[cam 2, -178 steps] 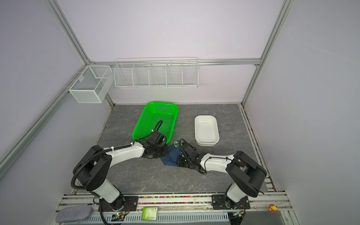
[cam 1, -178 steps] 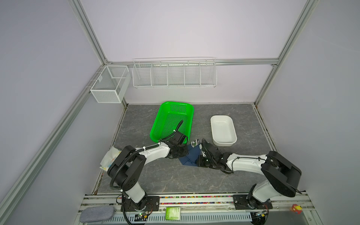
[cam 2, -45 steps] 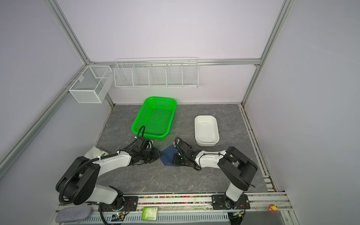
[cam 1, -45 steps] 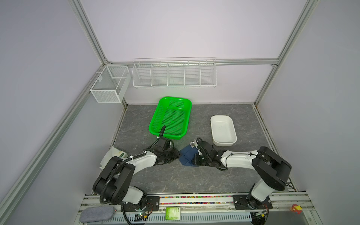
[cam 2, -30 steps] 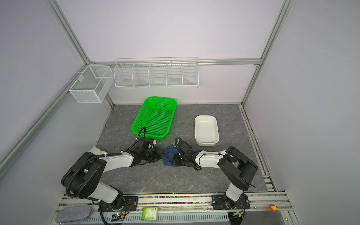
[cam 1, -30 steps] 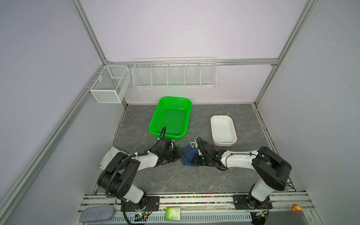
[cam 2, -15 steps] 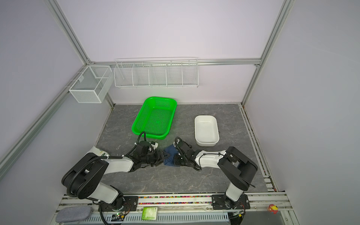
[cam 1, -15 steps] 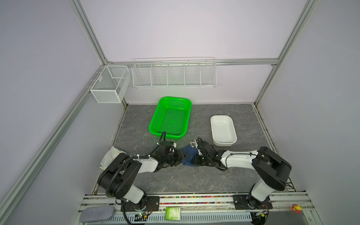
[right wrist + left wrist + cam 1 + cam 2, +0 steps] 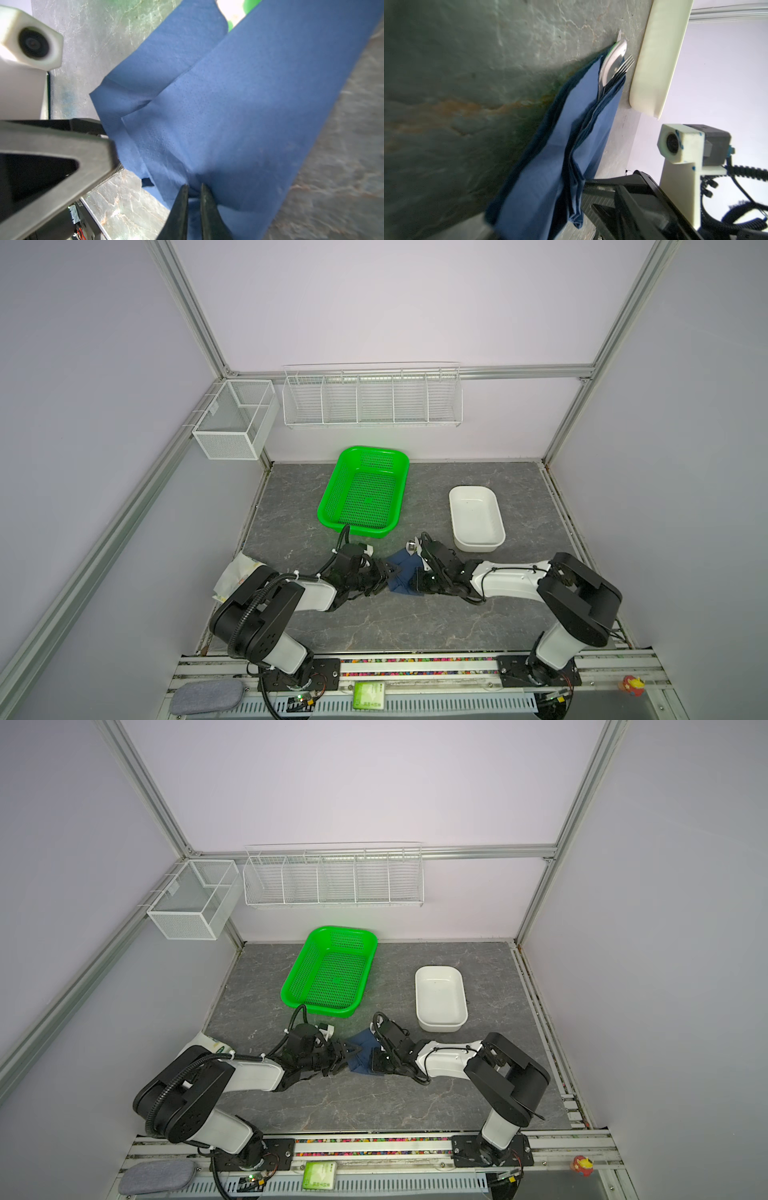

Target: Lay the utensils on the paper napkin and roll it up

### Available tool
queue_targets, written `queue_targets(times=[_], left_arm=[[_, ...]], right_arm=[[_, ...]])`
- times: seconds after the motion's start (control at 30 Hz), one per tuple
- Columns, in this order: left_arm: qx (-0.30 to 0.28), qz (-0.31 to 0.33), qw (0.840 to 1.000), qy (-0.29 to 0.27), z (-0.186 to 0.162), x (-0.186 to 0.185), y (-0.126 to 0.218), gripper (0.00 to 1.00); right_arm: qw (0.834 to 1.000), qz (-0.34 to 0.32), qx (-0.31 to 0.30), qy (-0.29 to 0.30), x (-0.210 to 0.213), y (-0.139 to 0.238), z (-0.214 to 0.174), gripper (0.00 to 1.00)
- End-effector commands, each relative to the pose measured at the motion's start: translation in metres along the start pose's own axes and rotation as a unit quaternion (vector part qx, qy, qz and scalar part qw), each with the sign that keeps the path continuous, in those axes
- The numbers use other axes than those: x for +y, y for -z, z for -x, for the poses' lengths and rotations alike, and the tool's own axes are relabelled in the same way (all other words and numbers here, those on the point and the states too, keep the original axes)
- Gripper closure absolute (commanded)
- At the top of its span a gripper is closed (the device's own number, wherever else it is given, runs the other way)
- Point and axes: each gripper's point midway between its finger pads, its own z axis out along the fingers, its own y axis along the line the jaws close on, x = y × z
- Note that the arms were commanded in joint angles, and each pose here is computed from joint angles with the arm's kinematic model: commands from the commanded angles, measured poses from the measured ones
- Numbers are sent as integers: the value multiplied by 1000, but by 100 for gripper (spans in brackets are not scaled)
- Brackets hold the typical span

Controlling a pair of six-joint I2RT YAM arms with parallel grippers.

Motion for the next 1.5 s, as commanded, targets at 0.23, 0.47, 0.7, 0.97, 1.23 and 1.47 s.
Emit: queue_targets(times=[0.23,0.47,0.7,0.97,1.23,1.47], left_arm=[[-8,31,998,-45,10,-8,-3,79],[-7,54,995,-83,11,-13,4,97],[1,60,993,-98,9,-28,4,99],[11,77,993,-92,9,-32,1,100],[10,84,992,-90,9,-30,-1,100],[6,92,992,-87,10,-30,-2,100]], right_arm=[[999,-32,23,-5,-16,-3,-12,83],[999,-32,21,-5,-15,-1,-11,83],[999,-37,20,-2,-17,0,-11,83],[1000,-22,12,1,-9,4,-7,83],[1000,-20,-4,9,-5,19,-3,82],[1000,11,7,23,8,22,-7,81]])
